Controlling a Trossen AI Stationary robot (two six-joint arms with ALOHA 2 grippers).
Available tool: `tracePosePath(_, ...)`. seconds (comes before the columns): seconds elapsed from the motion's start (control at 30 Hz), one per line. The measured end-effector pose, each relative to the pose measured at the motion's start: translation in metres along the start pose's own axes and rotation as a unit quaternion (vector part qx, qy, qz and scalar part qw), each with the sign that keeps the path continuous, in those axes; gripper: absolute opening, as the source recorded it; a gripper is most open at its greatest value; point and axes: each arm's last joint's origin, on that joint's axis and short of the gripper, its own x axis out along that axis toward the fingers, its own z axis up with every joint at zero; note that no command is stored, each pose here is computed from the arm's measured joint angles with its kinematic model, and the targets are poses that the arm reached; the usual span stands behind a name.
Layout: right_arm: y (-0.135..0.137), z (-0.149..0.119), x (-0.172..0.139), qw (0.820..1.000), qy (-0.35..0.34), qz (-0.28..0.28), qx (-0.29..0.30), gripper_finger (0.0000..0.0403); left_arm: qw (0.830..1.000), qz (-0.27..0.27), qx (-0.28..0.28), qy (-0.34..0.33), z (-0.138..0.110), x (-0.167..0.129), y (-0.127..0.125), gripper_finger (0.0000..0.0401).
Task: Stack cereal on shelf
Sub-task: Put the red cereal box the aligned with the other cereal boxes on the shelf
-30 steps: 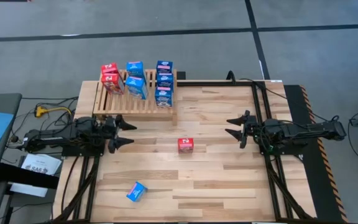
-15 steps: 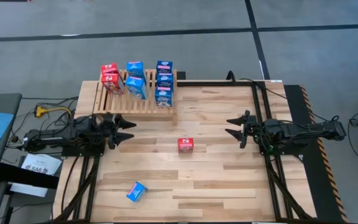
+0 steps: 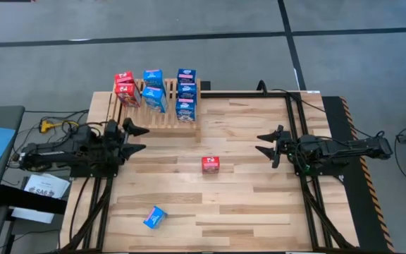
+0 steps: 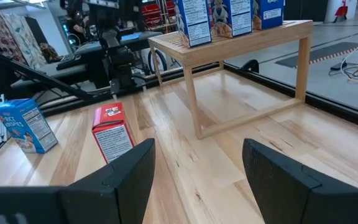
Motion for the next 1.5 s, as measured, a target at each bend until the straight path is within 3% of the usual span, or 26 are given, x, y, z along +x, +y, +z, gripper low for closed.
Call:
tracePosePath(0.2, 0.000, 0.000, 0.000, 1.000, 0.000, 0.000, 0.000, 0.0266, 0.998, 0.030, 0.043, 0.030, 0.025, 0.032, -0.009, 0.0352)
tracePosePath(0.37, 0.000, 0.000, 0.000, 1.000, 0.000, 0.000, 0.000, 0.0266, 0.995, 0.041, 0.050, 0.081, 0.026, 0.065, -0.011, 0.0352)
tracePosePath(0.77, 0.000, 0.000, 0.000, 1.000, 0.000, 0.000, 0.000, 0.0266, 0.965, 0.048, 0.065, 0.251, -0.042, 0.122, 0.000, 0.0352)
tracePosePath(1.1, 0.000, 0.000, 0.000, 1.000, 0.000, 0.000, 0.000, 0.0266, 0.965, 0.040, 0.096, 0.241, -0.078, 0.143, -0.016, 0.0352)
tracePosePath(1.5, 0.000, 0.000, 0.000, 1.000, 0.000, 0.000, 0.001, 0.0266, 0.968, 0.040, 0.095, 0.230, -0.115, 0.161, -0.012, 0.0352)
